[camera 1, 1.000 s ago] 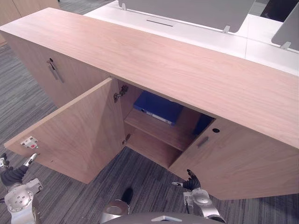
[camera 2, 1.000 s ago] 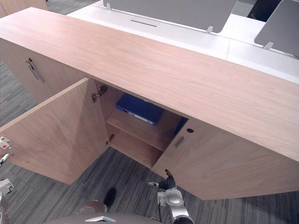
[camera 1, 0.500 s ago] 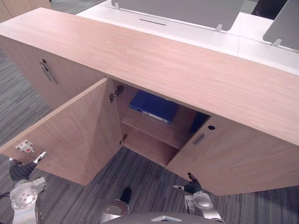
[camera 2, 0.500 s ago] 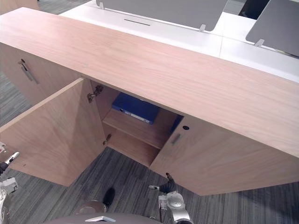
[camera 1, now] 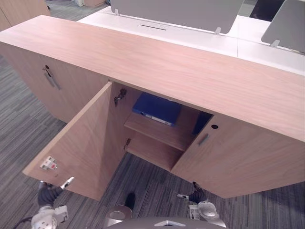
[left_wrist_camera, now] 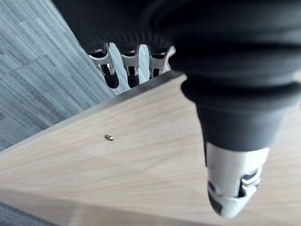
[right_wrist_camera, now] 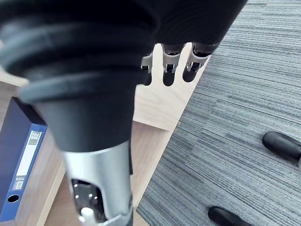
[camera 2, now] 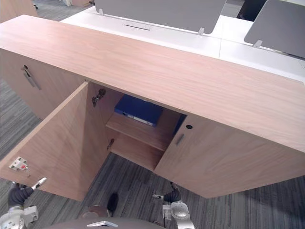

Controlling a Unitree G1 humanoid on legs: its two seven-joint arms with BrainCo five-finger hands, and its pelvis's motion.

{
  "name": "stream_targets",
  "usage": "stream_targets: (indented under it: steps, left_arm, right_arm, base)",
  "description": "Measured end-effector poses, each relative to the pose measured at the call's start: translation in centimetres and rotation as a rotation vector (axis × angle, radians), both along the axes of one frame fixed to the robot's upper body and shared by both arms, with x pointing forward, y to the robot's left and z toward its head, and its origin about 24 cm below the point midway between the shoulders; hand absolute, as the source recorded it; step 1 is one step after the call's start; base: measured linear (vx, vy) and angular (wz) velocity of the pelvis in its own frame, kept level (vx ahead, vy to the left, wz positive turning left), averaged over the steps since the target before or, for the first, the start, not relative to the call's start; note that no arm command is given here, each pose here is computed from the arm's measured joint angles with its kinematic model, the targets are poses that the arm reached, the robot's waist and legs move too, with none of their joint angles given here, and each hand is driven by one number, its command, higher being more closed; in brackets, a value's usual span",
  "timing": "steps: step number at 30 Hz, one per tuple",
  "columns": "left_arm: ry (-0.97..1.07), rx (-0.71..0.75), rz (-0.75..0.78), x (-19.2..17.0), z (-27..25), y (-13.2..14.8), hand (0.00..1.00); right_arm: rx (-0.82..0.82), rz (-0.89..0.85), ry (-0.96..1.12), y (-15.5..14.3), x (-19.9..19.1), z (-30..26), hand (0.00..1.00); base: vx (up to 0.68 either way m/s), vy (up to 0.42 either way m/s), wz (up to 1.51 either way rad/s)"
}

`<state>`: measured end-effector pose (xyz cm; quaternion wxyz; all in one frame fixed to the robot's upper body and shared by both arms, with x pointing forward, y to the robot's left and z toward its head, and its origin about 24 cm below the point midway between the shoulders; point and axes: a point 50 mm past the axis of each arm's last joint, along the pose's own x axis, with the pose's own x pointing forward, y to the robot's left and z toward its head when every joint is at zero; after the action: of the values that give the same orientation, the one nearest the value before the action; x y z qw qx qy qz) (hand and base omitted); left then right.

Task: Walk over to the cabinet, pick up the folder, carry it to the office cabinet, place the folder inside the office cabinet, then close the office cabinet door

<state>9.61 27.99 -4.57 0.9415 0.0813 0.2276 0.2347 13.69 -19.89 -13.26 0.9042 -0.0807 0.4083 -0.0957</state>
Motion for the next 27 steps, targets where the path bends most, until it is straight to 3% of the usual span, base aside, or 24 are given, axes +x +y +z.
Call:
stream_targets:
  steps: [7, 13, 18, 22, 27]
  left_arm:
    - [0.111, -0.09, -0.089, -2.5, -1.6, -2.9, 0.0]
    - [0.153, -0.209, -0.369, -2.0, -2.7, -8.4, 0.0]
    - [0.037, -0.281, -0.462, 1.9, -2.2, -12.1, 0.0]
    - [-0.06, -0.234, -0.491, 5.4, -1.0, -12.0, 0.0]
    - [-0.064, -0.242, -0.485, 6.5, -1.2, -13.7, 0.0]
  right_arm:
    - [-0.022, -0.003, 0.021, -0.5, -0.7, -0.2, 0.0]
    - [-0.029, 0.0, 0.035, -0.6, -1.0, -0.3, 0.0]
    - [-0.036, 0.005, 0.072, -0.7, -2.2, -0.6, 0.0]
    - [-0.031, -0.008, 0.058, -0.5, -1.8, -0.5, 0.0]
    - [-0.066, -0.021, 0.071, -1.8, -2.8, -0.3, 0.0]
  base:
    - [-0.06, 0.015, -0.23]
    - [-0.06, 0.054, -0.65]
    - [0.01, 0.117, -0.99]
    - [-0.03, 0.044, -0.65]
    - [-0.05, -0.029, -0.31]
